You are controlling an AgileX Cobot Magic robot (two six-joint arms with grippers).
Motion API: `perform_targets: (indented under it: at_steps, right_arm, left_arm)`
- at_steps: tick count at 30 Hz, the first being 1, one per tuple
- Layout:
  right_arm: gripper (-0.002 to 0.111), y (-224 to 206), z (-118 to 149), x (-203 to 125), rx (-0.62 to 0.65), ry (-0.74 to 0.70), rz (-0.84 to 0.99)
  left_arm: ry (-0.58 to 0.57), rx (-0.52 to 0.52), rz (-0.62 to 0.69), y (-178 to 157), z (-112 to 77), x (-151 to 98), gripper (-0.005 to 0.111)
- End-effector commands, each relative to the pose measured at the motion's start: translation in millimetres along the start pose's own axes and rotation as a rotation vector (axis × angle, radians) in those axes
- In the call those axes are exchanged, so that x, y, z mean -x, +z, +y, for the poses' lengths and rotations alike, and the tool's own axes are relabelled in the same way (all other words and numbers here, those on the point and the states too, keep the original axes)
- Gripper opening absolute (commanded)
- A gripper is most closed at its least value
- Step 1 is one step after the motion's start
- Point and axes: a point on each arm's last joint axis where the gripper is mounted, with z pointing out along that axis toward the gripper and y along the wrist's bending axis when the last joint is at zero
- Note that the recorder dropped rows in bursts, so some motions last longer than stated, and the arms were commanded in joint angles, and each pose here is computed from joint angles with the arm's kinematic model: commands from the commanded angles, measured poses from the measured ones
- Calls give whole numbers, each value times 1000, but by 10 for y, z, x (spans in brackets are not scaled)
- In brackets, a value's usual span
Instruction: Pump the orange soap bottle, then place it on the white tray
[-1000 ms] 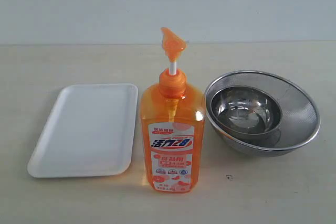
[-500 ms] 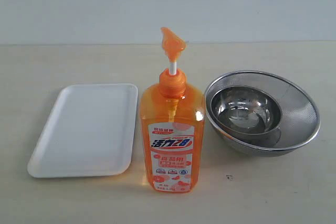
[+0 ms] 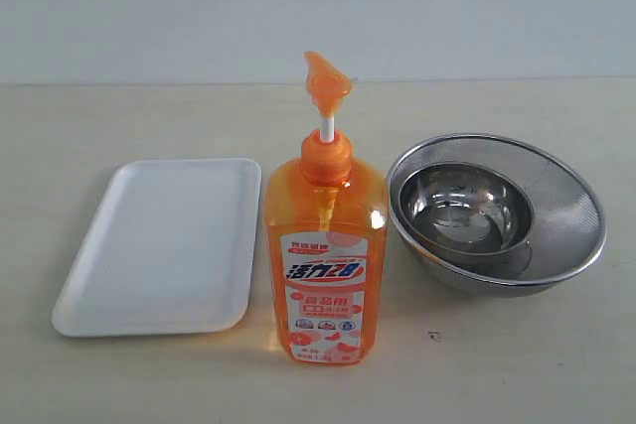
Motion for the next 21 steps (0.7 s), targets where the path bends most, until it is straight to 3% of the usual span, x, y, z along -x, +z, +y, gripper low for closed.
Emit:
perform_targets:
  at_steps: [1,6,17,21]
  right_arm:
    - [0,-5,-5,16,-8,-1,-19]
    - [0,-5,-5,16,-8,-1,-19]
    - [0,-5,-5,16,-8,-1,-19]
    - [0,-5,-5,16,-8,-1,-19]
  left_arm:
    - [-14,-5,-3,1,-3,-6,5]
    - [-14,-5,-15,1,-3,5,5]
    - [45,15,-289,-37,9,251,5]
    - [46,15,-302,-40,9,262,5]
